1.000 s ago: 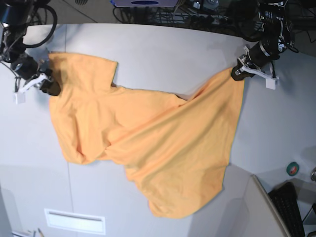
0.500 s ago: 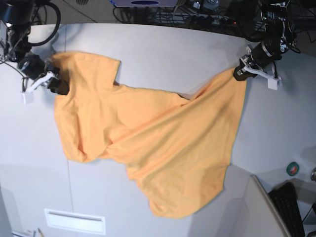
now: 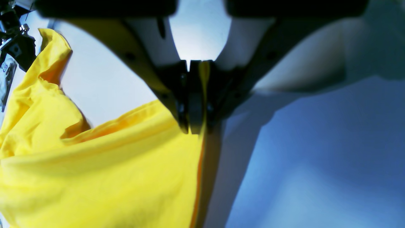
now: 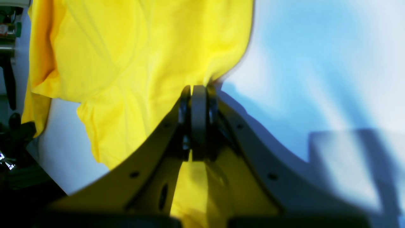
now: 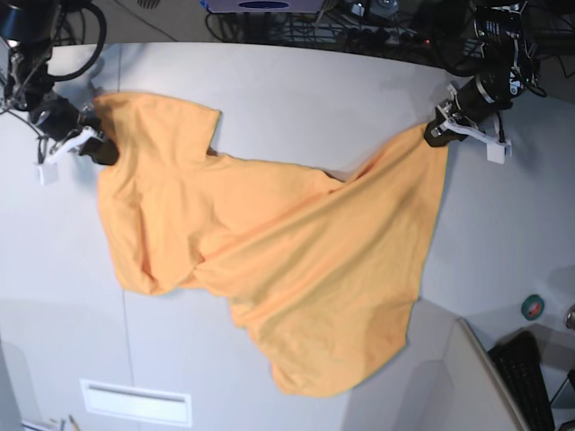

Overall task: Layout the t-shirt on the table in an organized manner, then fold the t-shirt properly
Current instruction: 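Pull the held shirt edges apart with both grippers to spread it, then lift the shirt with both grippers, swing it, and lay it flat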

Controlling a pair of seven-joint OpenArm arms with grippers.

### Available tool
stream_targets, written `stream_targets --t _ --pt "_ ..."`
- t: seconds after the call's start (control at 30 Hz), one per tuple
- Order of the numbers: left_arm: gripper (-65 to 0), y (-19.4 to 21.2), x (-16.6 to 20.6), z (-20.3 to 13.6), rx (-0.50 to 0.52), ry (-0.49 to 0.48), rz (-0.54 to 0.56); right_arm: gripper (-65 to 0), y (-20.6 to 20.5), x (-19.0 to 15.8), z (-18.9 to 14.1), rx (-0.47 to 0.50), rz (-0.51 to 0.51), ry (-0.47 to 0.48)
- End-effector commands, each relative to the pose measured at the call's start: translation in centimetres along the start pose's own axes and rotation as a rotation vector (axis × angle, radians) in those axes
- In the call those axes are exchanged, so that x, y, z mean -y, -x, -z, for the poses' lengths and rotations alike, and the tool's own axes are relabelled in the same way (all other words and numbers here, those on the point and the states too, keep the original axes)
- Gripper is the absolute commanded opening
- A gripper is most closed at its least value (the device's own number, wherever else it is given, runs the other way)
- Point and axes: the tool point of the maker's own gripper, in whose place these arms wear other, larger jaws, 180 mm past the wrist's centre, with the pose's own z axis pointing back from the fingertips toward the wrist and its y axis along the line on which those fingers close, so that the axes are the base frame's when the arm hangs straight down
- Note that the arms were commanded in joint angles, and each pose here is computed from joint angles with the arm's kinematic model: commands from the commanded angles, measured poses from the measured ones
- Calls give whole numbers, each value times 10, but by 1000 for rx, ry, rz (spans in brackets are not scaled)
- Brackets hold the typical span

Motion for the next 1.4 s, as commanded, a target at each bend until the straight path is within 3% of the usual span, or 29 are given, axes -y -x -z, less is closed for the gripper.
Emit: stream_targets --t 0.0,0.13,0.27,0.4,0.53,0.8,1.0,1.13,1.23,1.37 --pt "-650 -12 3 -3 30 12 19 -650 29 25 -8 -140 -15 113" --pt "-650 -22 2 -7 37 -8 63 -650 11 20 -15 -99 -66 113" --pt "-650 -48 12 -14 76 -91 198 -650 -29 15 -41 -6 -132 211" --pt "-650 -72 57 -4 104 -43 359 -650 -80 -12 -55 74 -235 227" --pt "-650 -105 85 12 100 -62 425 -650 -132 -27 -55 108 -297 221" --pt "-650 -199 193 34 200 6 624 -650 -247 -35 -62 191 -431 366" --pt "-650 -249 258 64 210 31 665 -650 -323 -51 -68 267 -474 440" --pt "-650 -286 316 74 296 78 692 -650 -380 -71 -85 400 -497 441" --pt "-650 -322 370 62 389 150 684 -650 -425 -98 -109 518 -521 431" --pt "-650 -366 440 15 523 233 712 -650 -473 -142 -180 724 -616 465"
